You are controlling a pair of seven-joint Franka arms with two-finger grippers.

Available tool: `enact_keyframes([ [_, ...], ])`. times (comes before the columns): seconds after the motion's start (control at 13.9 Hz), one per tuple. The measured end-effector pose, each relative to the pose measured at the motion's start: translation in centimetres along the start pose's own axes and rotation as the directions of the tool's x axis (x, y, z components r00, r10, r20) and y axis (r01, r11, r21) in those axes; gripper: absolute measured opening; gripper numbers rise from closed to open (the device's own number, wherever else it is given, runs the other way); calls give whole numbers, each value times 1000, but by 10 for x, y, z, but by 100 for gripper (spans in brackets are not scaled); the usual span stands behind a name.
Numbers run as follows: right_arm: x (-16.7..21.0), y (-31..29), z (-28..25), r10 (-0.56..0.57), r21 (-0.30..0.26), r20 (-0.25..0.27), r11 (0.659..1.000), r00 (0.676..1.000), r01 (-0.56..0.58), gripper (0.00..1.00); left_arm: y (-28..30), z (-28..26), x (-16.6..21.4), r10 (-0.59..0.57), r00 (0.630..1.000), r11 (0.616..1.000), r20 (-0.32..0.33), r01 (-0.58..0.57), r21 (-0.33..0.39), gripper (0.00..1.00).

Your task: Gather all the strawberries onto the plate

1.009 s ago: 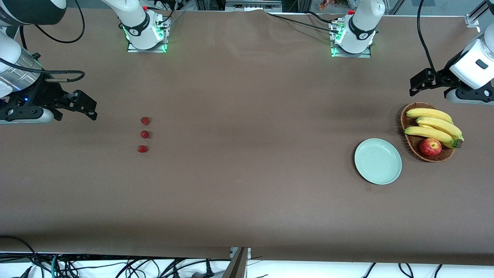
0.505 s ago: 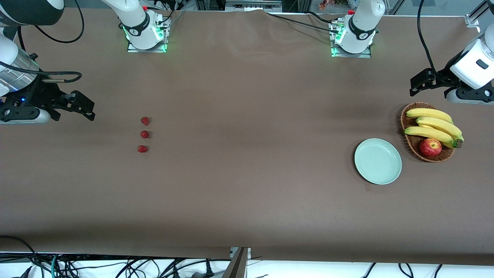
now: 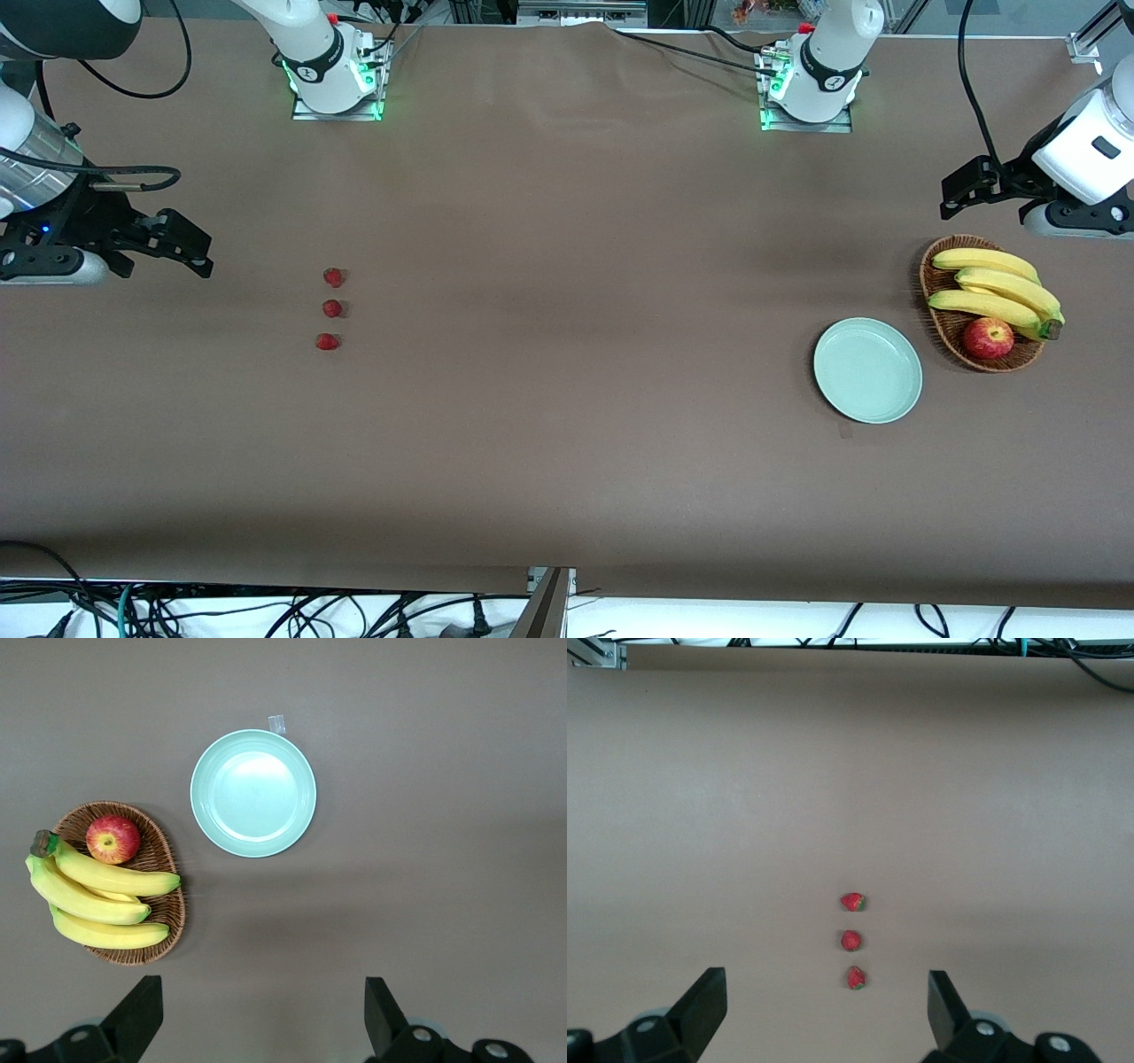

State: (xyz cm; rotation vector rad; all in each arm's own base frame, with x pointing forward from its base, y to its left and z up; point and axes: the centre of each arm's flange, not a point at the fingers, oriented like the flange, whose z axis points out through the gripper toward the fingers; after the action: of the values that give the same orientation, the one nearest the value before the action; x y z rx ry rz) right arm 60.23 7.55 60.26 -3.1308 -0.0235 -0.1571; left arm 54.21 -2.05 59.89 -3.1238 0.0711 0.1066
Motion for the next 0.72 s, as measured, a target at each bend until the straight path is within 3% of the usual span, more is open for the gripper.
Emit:
enact_keyframes([
  [0.43,6,-13,67,-74,-11,143,997,987,76,100,0,0,0,0,1000,1000,1,0,0,100],
  [0.72,18,-17,147,-96,-17,254,994,962,104,100,0,0,0,0,1000,1000,1,0,0,100],
])
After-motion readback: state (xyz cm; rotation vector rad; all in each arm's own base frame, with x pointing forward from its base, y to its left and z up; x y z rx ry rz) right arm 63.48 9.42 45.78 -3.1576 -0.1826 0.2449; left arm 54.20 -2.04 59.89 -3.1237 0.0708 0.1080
